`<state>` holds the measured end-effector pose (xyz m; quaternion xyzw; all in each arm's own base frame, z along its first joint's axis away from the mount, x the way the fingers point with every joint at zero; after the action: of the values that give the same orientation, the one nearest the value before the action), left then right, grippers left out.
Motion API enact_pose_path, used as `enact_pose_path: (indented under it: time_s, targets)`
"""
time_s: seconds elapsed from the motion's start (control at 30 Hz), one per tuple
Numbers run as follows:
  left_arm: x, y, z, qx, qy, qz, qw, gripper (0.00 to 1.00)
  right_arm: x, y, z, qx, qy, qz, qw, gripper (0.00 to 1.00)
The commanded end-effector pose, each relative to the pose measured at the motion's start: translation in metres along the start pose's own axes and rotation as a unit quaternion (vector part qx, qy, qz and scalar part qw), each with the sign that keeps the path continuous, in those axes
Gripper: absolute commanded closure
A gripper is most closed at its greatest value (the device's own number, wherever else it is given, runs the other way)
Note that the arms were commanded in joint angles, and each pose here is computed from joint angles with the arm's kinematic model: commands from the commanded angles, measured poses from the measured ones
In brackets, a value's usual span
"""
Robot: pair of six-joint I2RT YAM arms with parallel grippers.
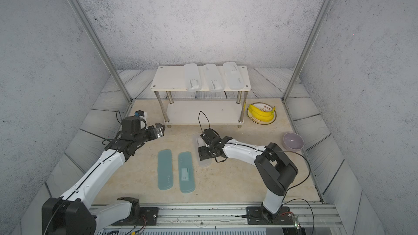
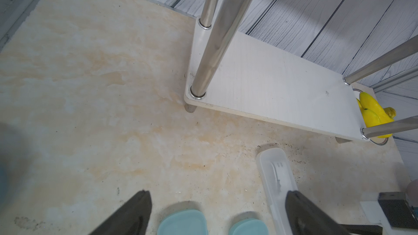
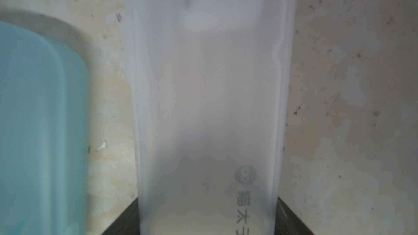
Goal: Place the pencil cases on the shelf according to color
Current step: Pick up the pencil case from the center of the board.
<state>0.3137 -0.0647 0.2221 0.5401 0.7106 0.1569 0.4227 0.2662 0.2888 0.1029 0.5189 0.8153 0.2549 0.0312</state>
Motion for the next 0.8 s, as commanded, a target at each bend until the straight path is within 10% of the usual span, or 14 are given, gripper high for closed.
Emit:
enact_pose_path:
  time_s: [0.0,0.13,0.37,0.77]
  targets:
    - [0.004,0.002,-0.004,-0.007,0.010,0.000,1.000,0.01,0.010,-0.003,0.009,0.016,0.005,-0.016,1.000,0.17]
    - [0.003,0.002,-0.003,-0.007,0.007,0.000,1.000,0.01,0.022,-0.010,0.010,0.027,-0.010,-0.038,0.999,0.01]
    - [0.003,0.000,-0.002,-0.003,0.004,-0.004,1.000,0.01,0.002,-0.034,0.004,0.063,-0.099,-0.029,0.993,0.00]
    - [0.003,0.000,-0.002,-0.003,0.002,-0.005,1.000,0.01,0.014,-0.043,0.013,0.080,-0.065,-0.013,0.995,0.00]
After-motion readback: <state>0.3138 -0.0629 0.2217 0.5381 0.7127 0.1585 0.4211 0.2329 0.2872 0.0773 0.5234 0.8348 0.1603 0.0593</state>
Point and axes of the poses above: each gripper's point midway between its finger pads, its own z axis out along the fingers, its own x axis along the line the jaws close on, y = z × x, the point moved 5 cm from there along -z, back along the fingers, and after that the axes turned 5 degrees about -z, right-handed, at the moved point
